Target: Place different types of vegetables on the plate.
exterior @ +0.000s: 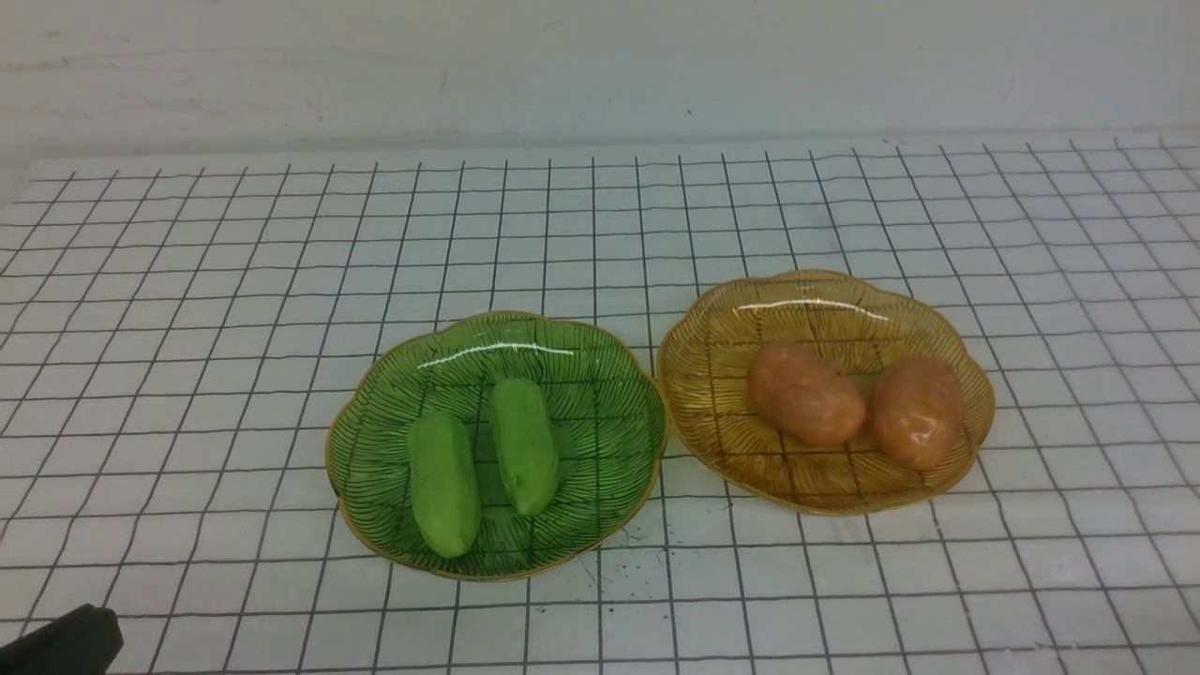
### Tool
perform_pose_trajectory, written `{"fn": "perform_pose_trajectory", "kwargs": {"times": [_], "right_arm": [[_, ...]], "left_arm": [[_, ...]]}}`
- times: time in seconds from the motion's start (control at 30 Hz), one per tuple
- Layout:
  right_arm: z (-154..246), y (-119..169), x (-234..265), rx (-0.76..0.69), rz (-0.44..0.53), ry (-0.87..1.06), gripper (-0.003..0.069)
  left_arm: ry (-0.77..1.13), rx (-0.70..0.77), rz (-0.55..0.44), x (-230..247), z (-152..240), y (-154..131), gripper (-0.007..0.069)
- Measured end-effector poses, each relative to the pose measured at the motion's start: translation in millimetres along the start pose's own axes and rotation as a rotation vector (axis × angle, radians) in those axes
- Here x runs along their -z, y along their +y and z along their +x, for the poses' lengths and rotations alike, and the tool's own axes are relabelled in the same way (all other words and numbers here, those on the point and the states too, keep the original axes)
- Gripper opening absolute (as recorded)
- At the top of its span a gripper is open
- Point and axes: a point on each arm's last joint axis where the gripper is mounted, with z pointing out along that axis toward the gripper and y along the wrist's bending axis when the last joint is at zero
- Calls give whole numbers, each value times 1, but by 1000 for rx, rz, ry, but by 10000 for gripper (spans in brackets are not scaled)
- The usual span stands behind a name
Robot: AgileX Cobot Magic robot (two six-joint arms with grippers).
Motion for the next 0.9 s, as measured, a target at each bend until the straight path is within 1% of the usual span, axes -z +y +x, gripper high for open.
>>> {"fn": "perform_pose_trajectory", "kwargs": {"times": [0.17,0.23,0.33,0.4,0.6,0.9], "right_arm": [[0,0,0,0,0,0,-15],[0,0,0,0,0,0,-15],[0,0,0,1,0,0,-15],[0,0,0,1,0,0,-15],[0,0,0,0,0,0,-15],[0,0,0,0,0,0,-15]], "left_arm": [[-53,26,-73,-12,27,7,-7],[-79,30,-93,-13,31,9,-7],[-117,44,-159,-14,44,13,-7],[-117,48,-175,-13,46,14,-7],[12,51,-187,-13,58,14,-7],[17,51,-188,-13,59,14,-7]]}}
